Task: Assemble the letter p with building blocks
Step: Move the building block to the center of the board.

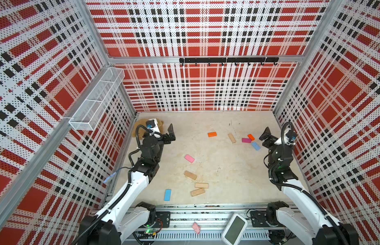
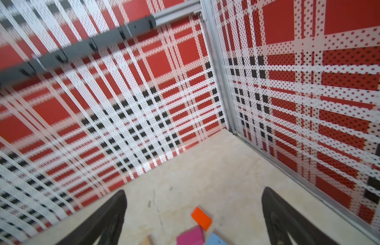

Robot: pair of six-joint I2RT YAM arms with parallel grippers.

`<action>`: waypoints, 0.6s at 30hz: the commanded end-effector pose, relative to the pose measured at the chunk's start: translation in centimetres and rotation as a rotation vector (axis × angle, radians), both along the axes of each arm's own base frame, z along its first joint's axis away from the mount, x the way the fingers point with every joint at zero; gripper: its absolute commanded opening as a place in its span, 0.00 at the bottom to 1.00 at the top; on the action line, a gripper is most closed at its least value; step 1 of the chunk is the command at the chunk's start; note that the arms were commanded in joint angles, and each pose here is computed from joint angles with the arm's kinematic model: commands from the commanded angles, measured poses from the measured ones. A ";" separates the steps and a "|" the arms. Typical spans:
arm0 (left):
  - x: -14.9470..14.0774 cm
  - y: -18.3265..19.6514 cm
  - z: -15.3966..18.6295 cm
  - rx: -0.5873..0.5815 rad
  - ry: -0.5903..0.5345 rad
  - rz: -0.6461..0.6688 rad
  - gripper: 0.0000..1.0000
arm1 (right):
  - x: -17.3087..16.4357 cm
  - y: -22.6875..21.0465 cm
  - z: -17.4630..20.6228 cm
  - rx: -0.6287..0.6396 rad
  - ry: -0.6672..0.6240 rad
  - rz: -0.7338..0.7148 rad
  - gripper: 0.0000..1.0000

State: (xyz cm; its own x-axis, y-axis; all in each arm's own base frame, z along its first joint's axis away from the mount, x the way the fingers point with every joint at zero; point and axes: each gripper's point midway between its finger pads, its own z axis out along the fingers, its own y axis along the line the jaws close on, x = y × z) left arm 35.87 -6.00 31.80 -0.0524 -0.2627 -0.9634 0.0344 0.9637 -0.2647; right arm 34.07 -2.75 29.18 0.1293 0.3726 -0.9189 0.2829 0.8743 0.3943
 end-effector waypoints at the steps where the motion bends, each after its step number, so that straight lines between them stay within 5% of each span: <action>1: -2.6 -1.3 -2.9 -0.195 0.150 -0.119 0.99 | 0.0 1.2 -2.3 0.189 0.147 0.055 1.00; 7: -5.6 -1.0 -1.0 -0.539 -0.150 -0.278 0.99 | 1.2 5.3 -0.5 0.358 0.141 0.284 1.00; 13: -4.7 -4.2 -2.8 -0.432 0.150 -0.311 0.99 | 2.4 8.7 -0.6 0.411 0.185 0.435 1.00; 18: -5.5 -8.3 -5.4 -0.212 0.302 -0.347 0.99 | 3.1 11.4 -2.2 0.310 0.347 0.476 1.00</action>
State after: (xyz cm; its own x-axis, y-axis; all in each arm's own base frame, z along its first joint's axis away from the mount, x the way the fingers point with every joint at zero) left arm 31.23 -12.77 30.13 -0.3273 -0.5107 -0.7950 0.2764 0.7528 -0.5974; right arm 37.11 6.66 26.18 -0.3311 0.6250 -0.7070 0.0944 0.7674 0.6342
